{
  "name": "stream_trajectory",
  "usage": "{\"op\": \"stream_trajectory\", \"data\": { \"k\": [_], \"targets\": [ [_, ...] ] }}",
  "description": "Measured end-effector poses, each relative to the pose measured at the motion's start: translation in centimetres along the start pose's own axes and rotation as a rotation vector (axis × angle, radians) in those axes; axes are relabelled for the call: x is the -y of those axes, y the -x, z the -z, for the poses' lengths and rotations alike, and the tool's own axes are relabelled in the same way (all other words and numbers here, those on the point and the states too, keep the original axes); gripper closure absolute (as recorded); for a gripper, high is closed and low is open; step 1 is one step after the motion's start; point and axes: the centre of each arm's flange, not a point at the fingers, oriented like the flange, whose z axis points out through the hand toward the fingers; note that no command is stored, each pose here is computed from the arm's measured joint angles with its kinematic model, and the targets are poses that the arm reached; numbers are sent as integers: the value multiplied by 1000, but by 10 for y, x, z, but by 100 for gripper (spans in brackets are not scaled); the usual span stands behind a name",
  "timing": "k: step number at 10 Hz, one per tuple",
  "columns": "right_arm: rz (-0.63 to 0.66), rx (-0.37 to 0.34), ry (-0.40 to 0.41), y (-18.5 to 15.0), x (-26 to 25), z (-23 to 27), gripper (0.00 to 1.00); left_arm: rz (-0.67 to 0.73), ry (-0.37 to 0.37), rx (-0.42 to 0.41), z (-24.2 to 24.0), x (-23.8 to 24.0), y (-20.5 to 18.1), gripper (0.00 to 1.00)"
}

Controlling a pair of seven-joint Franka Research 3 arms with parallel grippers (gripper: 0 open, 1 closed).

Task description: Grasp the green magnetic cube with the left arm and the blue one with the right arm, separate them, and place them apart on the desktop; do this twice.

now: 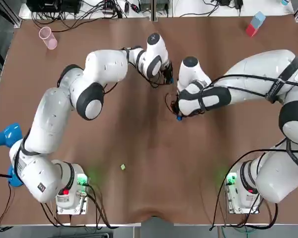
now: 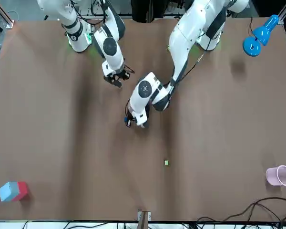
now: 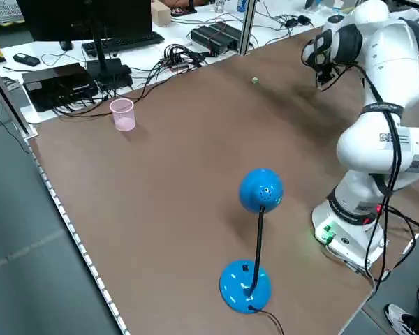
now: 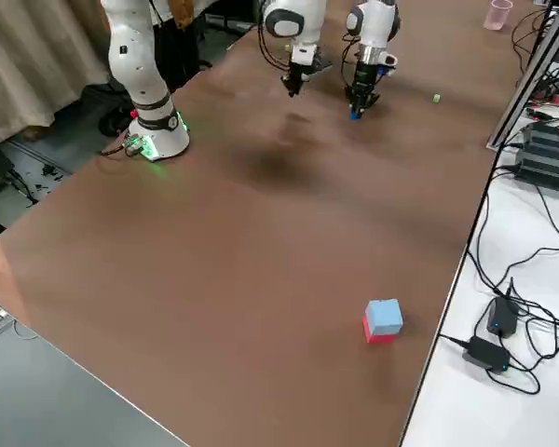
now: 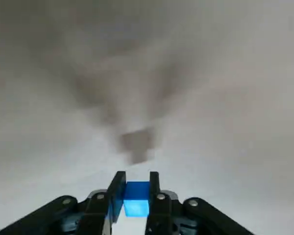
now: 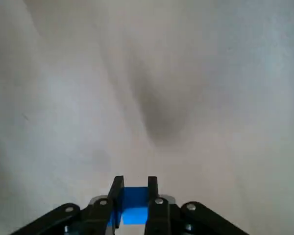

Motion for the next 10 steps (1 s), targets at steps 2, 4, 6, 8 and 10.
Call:
{"op": "stream_trajectory", "data": {
  "k": [2,4,6,8,10],
  "targets": [
    [140,16,37,16,-7,-17,77,4,-5,-8,-3,0,-6,62],
    [221,28,58,23,-13,-26,77,11,-20,-23,3,-7,-15,32],
    [247,32,71,31,-14,-31,71,3,-13,-61,52,-33,-24,4],
    [253,31,71,33,-13,-31,52,-25,49,-113,157,-67,-30,0],
    [251,21,57,29,-12,-27,23,-98,41,-163,265,-81,-49,0]
  ]
}}
